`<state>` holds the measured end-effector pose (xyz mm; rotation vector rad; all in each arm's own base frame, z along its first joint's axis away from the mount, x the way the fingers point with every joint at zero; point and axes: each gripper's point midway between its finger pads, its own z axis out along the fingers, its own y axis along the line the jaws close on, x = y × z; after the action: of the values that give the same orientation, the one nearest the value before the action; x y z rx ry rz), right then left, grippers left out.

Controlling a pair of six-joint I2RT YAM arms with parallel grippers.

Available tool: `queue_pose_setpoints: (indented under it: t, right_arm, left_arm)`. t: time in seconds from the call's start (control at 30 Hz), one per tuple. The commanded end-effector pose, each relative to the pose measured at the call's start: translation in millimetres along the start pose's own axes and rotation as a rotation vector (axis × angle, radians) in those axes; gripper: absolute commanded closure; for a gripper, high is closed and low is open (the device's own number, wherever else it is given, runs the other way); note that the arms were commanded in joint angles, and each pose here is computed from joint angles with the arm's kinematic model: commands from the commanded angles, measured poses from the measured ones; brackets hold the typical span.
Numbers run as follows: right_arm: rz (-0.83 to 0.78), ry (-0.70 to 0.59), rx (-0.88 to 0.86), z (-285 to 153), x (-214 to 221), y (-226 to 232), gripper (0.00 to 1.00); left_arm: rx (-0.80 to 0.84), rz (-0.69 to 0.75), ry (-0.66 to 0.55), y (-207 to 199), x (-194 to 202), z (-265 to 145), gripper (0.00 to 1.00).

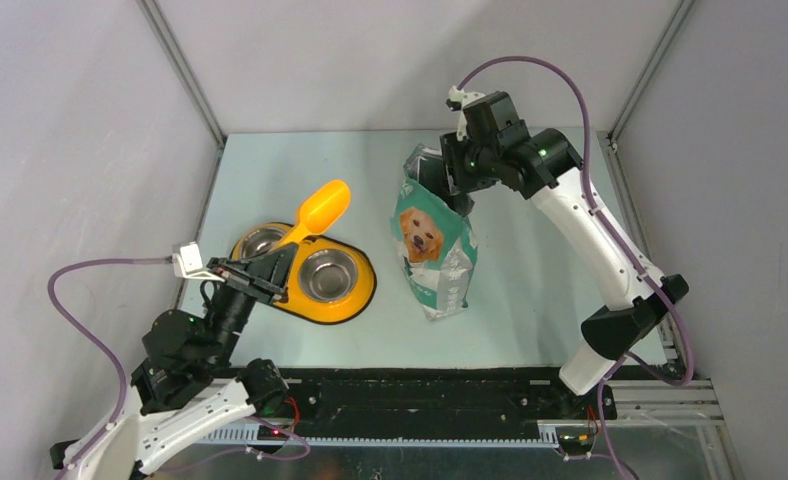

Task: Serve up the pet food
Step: Collect the pet food from the pet food bag.

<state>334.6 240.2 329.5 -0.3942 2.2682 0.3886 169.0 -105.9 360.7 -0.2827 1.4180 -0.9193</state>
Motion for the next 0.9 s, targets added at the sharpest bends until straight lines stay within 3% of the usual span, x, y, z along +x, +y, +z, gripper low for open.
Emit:
queue_pose_setpoints:
  t: [0.0, 0.07, 0.5, 0.73, 0.87]
  right_arm:
    - [-0.057, 0.053, 0.048, -8, 12, -3, 0.82]
    - [-0.062, 0.043, 0.067, -10, 11, -5, 1.0]
    - [-0.003, -0.277, 0.535, -107, -73, -107, 1.0]
    - [-0.011, -0.378, 0.583, -136, -93, -116, 1.0]
    - [-0.048, -0.326, 0.419, -109, -87, -84, 1.0]
  left_arm:
    - [-0.038, 0.028, -0.055, 10, -8, 0, 1.0]
    - [-0.029, 0.037, -0.06, 8, -9, 2, 1.0]
    - [-0.001, 0.117, -0.023, -10, -2, 22, 1.0]
    - [-0.001, 0.125, -0.024, -14, -2, 27, 1.0]
    - [-0.002, 0.114, -0.021, -14, 0, 28, 1.0]
